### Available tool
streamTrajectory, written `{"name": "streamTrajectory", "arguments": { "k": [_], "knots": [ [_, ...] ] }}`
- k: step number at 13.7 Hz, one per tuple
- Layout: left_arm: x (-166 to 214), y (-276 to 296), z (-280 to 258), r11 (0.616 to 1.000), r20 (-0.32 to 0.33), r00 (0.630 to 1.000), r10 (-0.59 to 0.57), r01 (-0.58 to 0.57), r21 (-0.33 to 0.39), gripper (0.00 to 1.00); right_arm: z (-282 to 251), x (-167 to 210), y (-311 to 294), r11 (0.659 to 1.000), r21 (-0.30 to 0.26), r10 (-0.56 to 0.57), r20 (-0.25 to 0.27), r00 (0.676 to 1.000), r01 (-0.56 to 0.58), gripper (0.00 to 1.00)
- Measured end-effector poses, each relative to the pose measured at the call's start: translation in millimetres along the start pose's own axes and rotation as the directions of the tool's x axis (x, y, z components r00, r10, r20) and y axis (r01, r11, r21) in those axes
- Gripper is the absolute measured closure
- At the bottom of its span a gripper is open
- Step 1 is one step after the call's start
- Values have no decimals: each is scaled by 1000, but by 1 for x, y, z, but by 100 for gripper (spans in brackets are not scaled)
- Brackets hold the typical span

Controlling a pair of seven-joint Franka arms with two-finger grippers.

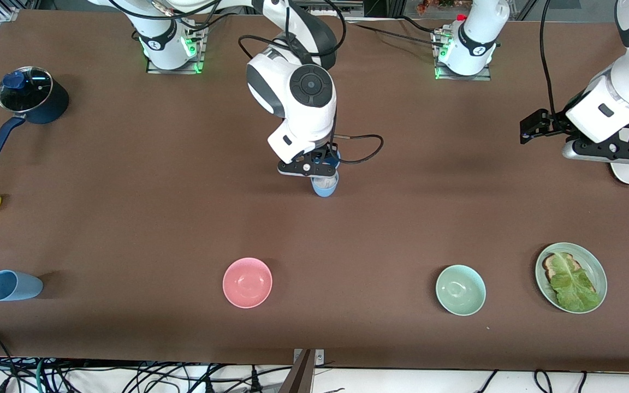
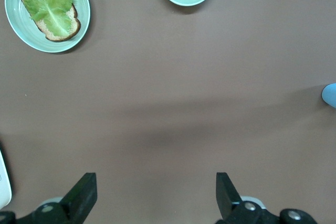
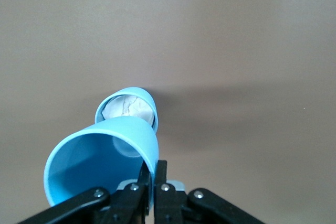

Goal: Stack blue cups with both arms
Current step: 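Lower the small cup into the center cup and open the right gripper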

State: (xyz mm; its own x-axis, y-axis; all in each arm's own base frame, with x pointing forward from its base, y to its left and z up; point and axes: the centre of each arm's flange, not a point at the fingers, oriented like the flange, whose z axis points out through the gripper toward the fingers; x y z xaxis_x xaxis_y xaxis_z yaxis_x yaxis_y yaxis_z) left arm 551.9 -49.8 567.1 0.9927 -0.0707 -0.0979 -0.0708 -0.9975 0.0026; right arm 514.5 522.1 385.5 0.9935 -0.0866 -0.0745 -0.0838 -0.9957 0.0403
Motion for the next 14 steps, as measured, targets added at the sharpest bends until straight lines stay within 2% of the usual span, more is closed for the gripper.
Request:
{"name": "streamTrajectory", "arguments": {
  "k": [14],
  "knots": [
    [0,1,0,1000,1,1000,2,-2,0,0,26,-5,-7,1000,-3,-5,-12,1000,5,96]
  ]
}}
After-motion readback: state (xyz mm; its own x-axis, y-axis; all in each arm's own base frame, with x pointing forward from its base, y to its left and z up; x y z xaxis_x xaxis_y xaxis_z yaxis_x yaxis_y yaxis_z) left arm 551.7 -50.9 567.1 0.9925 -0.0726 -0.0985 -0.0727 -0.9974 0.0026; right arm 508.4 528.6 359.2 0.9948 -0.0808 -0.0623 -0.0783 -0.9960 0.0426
